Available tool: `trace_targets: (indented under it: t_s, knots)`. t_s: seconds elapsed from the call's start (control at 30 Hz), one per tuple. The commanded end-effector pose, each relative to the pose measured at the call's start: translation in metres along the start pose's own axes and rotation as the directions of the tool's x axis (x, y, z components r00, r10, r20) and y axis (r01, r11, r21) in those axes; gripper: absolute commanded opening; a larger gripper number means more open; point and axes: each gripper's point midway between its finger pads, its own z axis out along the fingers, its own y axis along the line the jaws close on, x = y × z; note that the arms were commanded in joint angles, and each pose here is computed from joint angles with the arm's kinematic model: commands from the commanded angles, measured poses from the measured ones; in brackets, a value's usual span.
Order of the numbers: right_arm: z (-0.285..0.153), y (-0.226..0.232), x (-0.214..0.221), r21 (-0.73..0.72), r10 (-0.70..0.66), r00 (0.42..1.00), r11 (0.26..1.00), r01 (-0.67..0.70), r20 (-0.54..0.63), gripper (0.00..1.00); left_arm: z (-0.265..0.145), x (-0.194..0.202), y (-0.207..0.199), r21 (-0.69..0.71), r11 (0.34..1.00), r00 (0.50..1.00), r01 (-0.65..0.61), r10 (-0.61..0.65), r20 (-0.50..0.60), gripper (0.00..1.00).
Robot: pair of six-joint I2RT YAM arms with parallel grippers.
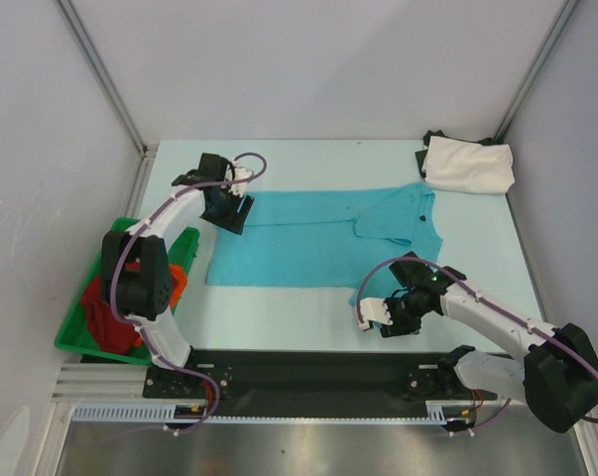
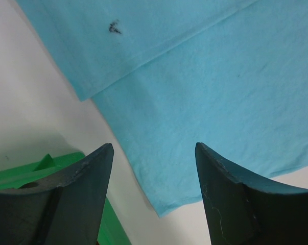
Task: Fold and stack the t-shirts
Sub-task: Fold the tshirt
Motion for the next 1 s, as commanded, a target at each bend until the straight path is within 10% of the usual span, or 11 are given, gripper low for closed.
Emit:
trace_targets:
  t_s: [0.0,0.43,0.53,0.67,0.97]
  knots:
    - [0.001,0.006,-0.001,-0.030,-0.040,0.999,0.999,0.040,0.007,0.45,0.003,0.001,0.004,-0.011,1.000,1.000,0.005,-0.004,0.008,0.71]
    - [0.010,0.010,0.006,-0.080,-0.024,1.000,0.997,0.022,-0.016,0.45,0.013,0.014,0.001,0.011,1.000,0.999,0.019,-0.019,-0.038,0.70]
    - [0.012,0.008,0.007,-0.080,-0.019,1.000,0.997,0.017,-0.021,0.38,0.015,0.024,-0.002,0.019,0.999,0.998,0.027,-0.026,-0.051,0.68]
    - [0.013,0.004,0.008,-0.066,-0.002,0.999,0.998,0.000,-0.038,0.03,0.024,0.056,-0.013,0.065,0.997,0.988,0.051,-0.041,-0.148,0.61]
    - [0.012,0.003,0.008,-0.046,0.025,0.999,0.999,-0.027,-0.040,0.00,0.024,0.095,-0.011,0.082,0.995,0.973,0.054,-0.034,-0.226,0.51]
